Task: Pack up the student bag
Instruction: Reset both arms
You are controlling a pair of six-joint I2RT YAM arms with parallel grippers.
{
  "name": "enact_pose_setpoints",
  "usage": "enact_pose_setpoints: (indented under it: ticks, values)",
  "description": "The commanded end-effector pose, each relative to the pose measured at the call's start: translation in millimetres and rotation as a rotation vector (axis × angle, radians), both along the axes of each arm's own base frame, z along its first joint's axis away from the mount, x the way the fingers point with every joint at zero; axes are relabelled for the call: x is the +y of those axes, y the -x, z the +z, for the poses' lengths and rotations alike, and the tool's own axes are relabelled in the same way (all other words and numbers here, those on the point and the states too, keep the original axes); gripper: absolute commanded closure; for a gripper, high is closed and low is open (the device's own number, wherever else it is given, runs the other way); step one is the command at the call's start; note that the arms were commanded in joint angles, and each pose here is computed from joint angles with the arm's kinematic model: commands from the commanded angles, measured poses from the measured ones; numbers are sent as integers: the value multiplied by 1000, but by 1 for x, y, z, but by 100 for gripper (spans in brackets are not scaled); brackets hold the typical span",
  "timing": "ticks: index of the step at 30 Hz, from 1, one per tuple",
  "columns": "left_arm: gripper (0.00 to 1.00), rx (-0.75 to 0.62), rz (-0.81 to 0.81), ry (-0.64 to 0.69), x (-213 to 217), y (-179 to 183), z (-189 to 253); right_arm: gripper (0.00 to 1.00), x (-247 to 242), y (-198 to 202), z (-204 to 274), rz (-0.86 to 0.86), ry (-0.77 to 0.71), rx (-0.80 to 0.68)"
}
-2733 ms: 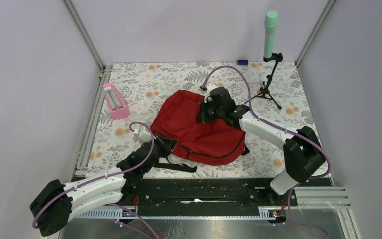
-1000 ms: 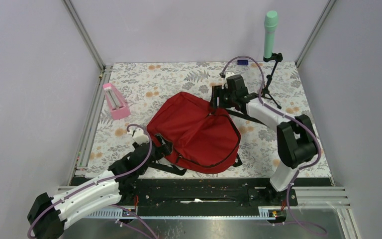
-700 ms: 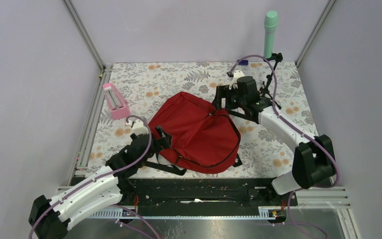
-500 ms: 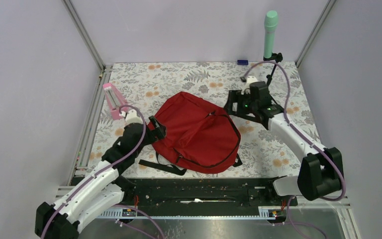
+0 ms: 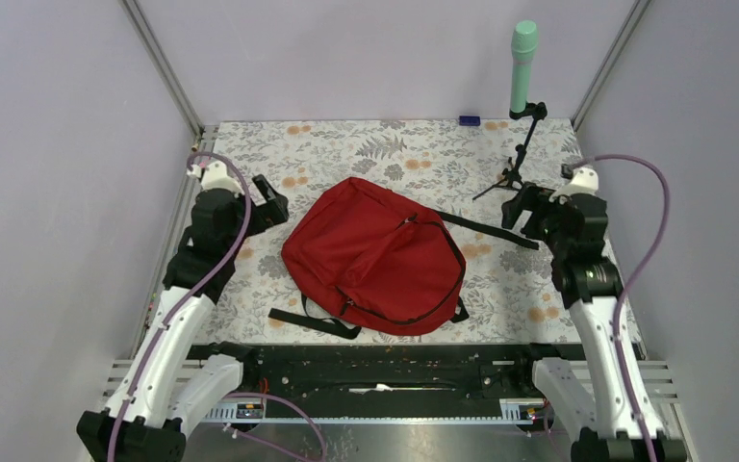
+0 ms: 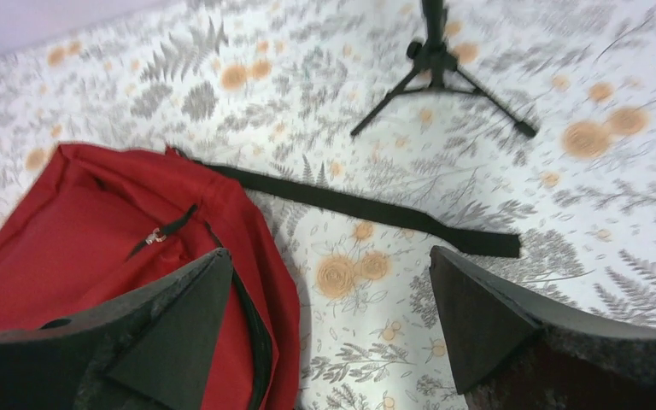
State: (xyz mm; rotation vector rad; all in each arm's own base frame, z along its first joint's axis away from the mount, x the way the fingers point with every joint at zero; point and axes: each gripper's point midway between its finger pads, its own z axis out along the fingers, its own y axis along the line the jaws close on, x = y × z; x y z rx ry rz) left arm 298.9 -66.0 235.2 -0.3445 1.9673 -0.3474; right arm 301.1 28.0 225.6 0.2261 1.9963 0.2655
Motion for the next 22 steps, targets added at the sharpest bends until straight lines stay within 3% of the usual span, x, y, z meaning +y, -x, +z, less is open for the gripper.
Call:
enact_pose_setpoints:
  ticks: [1, 5, 11, 22]
  values:
    - [1, -167, 80, -144, 31, 5, 69, 7, -25, 20, 44, -109, 83, -188]
    - [1, -274, 68, -206, 38, 18, 89, 8, -35, 34, 67, -156, 117, -350]
    - [1, -312, 85, -206, 45, 34, 73, 8, -40, 46, 71, -190, 114, -534]
    - [1, -289, 115, -223, 51, 34, 68, 7, -40, 46, 72, -191, 112, -548]
